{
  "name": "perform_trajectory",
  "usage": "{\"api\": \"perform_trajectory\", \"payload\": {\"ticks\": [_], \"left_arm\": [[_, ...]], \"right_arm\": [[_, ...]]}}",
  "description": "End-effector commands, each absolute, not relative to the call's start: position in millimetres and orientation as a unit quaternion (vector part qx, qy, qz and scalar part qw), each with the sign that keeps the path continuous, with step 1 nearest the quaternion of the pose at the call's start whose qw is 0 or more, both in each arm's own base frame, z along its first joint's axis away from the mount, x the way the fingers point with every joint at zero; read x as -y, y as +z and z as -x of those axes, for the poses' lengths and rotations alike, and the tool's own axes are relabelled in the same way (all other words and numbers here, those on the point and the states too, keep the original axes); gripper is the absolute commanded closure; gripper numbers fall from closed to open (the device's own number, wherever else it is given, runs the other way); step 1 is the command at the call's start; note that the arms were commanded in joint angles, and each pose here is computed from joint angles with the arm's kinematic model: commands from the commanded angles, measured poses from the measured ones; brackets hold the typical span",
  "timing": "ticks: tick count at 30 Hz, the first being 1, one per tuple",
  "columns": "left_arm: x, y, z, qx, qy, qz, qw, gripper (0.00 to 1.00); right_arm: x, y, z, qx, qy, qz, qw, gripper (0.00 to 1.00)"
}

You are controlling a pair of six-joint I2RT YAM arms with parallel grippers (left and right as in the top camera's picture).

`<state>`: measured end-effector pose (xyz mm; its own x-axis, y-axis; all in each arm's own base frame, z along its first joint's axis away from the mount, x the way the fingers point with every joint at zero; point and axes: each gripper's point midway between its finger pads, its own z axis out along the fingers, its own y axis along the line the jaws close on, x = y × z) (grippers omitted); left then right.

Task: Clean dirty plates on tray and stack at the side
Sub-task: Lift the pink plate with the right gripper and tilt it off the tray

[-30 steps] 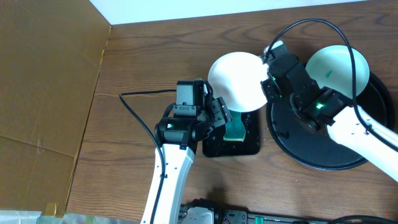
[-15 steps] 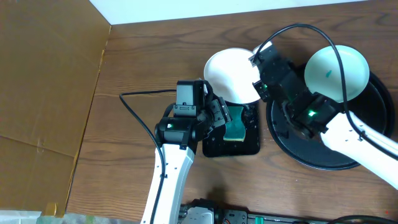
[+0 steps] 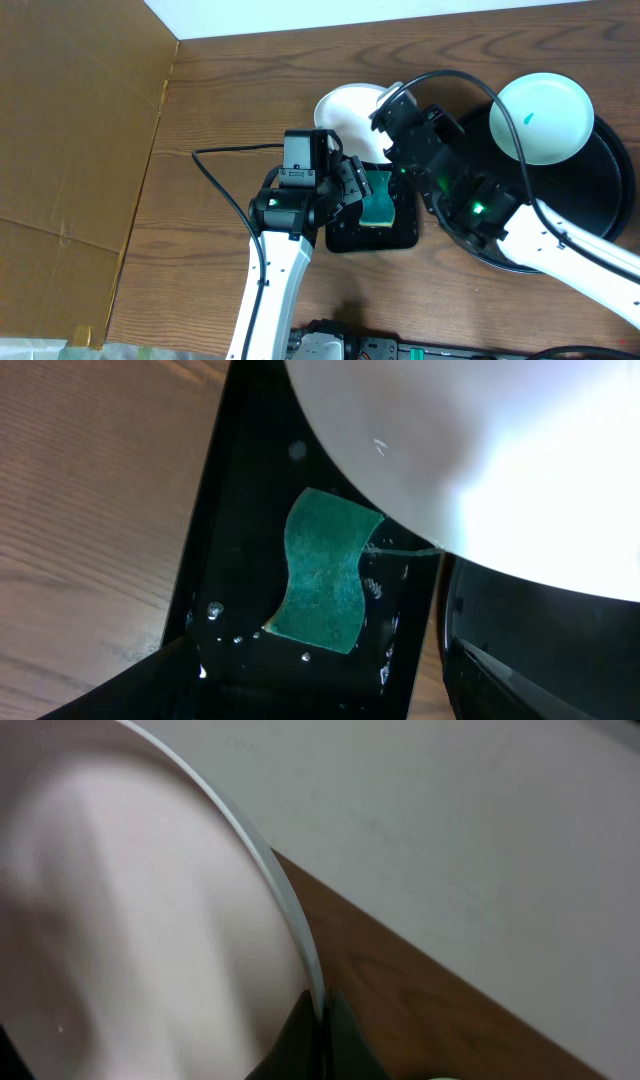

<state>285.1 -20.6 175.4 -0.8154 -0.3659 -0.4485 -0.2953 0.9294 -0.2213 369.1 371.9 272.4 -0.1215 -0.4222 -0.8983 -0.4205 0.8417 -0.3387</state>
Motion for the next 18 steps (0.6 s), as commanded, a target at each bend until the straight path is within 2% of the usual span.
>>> {"api": "perform_trajectory", "payload": {"ticks": [1, 18], "left_arm": [[17.4, 182.8, -289.2, -0.948, -0.065, 0.171, 0.260, 0.21], [17.4, 182.8, -289.2, -0.948, -0.065, 0.171, 0.260, 0.21]], "right_arm": [[-367.5, 290.1, -368.4, -0.737, -0.028, 0.272, 0.618, 0.99], [-367.9, 297.8, -369.6, -0.728, -0.033, 0.272, 0.629, 0.99]]}}
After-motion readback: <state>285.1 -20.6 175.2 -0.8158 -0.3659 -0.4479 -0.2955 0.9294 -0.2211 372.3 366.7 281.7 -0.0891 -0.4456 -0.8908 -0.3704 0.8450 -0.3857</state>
